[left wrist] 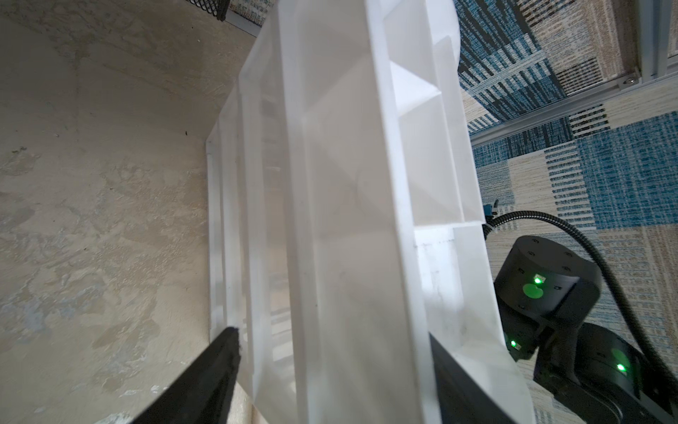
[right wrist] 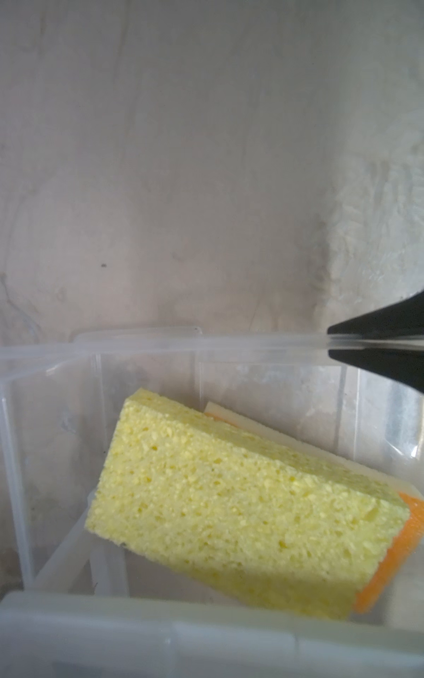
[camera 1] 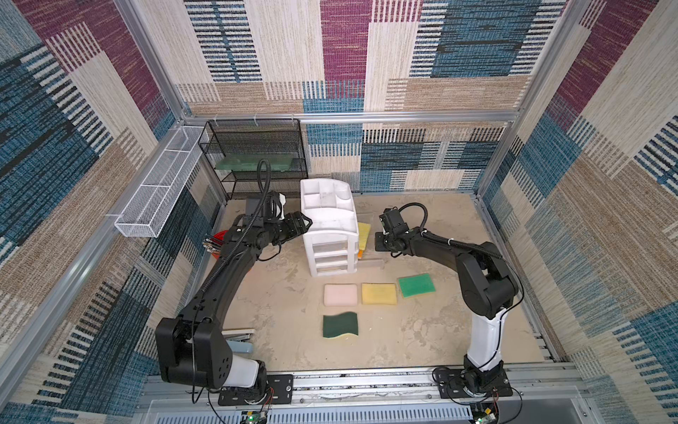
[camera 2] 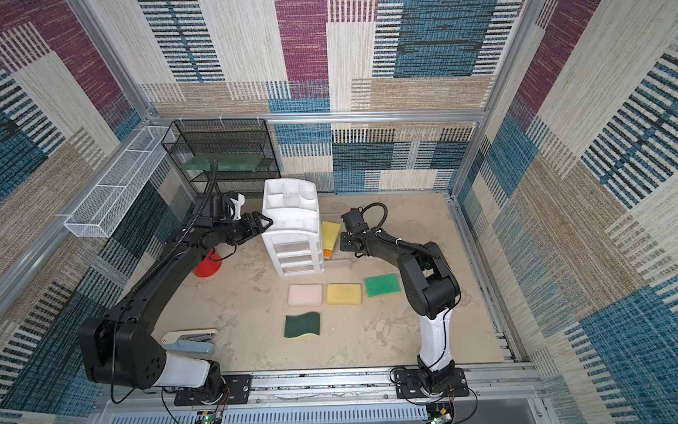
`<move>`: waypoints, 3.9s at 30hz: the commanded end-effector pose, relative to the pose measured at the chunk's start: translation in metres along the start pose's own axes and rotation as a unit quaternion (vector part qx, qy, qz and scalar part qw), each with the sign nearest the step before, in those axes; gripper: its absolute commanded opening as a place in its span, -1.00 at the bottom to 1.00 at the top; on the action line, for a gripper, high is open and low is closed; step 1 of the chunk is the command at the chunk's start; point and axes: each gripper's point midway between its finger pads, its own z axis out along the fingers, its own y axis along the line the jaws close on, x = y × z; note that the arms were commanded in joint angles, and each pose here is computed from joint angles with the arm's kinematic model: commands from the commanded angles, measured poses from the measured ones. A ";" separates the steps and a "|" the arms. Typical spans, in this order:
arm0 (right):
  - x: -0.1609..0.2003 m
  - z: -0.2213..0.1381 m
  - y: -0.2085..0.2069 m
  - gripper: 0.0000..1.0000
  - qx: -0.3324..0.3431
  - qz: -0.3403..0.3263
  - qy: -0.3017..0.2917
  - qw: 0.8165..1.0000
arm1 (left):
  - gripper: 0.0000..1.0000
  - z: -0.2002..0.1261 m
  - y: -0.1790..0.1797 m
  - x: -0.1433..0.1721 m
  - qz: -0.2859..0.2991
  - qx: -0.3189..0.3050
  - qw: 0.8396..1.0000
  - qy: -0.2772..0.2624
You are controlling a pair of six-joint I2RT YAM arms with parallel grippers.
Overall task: Take the sponge out of the drawer
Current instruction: Open the drawer in the storage box, then pick up the sponge from the drawer.
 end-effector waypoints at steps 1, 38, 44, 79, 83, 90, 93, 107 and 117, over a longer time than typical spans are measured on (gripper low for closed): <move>-0.009 -0.007 -0.012 -1.00 0.011 0.012 -0.018 1.000 | 0.51 0.001 0.005 0.001 0.007 -0.011 1.000 0.003; -0.033 -0.040 0.039 0.15 -0.051 0.039 -0.069 0.996 | 0.51 -0.003 -0.001 0.001 0.007 -0.001 1.000 0.003; -0.026 -0.029 0.040 0.11 -0.058 0.061 -0.064 0.994 | 0.51 -0.005 -0.003 0.000 0.006 0.003 1.000 0.001; -0.026 -0.014 0.050 -1.00 -0.064 0.063 -0.059 0.994 | 0.51 -0.016 -0.014 -0.001 0.004 0.027 1.000 -0.004; -0.046 -0.048 0.054 -1.00 -0.074 0.050 -0.098 0.991 | 0.51 -0.024 -0.020 -0.003 0.003 0.042 0.999 -0.011; -0.068 -0.111 0.038 -1.00 -0.042 0.009 -0.155 0.987 | 0.54 -0.060 -0.025 -0.020 0.004 0.058 0.997 -0.058; -0.077 -0.152 0.034 -1.00 -0.057 -0.005 -0.191 0.980 | 0.57 -0.077 -0.035 -0.024 0.010 0.086 0.993 -0.080; -0.045 -0.287 0.105 -1.00 -0.336 -0.252 -0.250 0.873 | 0.71 -0.114 -0.110 -0.005 0.096 0.286 0.953 -0.028; -0.008 -0.300 0.160 -1.00 -0.466 -0.392 -0.188 0.771 | 0.79 -0.126 -0.130 0.010 0.144 0.364 0.920 0.011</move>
